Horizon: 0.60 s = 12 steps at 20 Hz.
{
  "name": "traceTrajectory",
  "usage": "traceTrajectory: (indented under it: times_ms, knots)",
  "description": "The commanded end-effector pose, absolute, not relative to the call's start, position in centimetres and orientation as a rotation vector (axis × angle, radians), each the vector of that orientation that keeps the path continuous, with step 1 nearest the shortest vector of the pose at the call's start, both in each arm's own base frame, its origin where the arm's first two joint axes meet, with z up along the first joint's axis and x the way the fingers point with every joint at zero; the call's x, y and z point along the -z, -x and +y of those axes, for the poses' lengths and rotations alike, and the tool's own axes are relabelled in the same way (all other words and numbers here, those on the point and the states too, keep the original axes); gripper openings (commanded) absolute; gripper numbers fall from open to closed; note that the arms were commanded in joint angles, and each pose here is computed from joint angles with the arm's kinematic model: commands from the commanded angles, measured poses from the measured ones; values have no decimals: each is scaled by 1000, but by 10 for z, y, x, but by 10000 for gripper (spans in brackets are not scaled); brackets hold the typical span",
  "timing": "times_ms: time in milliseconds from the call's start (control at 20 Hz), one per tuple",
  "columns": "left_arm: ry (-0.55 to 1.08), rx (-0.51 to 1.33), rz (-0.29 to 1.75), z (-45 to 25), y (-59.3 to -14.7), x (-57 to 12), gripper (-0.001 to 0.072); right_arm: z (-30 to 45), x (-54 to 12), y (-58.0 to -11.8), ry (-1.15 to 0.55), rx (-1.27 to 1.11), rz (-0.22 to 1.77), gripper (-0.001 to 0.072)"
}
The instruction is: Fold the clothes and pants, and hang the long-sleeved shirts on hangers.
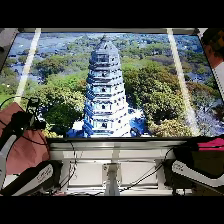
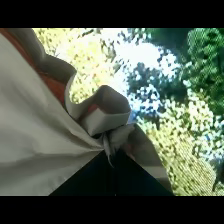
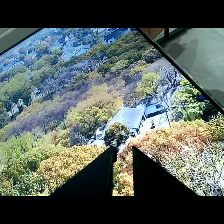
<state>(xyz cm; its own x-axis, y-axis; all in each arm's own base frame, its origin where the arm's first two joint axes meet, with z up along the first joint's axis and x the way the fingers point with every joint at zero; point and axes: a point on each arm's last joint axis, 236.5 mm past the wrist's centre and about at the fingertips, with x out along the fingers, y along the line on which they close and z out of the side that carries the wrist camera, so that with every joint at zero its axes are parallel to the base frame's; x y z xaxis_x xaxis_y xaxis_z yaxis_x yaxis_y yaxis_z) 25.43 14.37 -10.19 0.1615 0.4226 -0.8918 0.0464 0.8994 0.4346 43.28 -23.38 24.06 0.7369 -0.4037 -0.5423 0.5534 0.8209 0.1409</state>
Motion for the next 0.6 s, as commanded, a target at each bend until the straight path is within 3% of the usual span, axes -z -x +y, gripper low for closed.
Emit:
traceTrajectory:
  times_ms: [0,300,550]
  knots:
    - [-359,-320,1287,144,-286,73,22,-233,-241,-433,-304,534,518,120]
    - [-305,-222,1084,90,-347,17,22,-233,-241,-433,-304,534,518,120]
    - [-423,22,993,-8,-367,13,22,-233,-241,-433,-304,534,518,120]
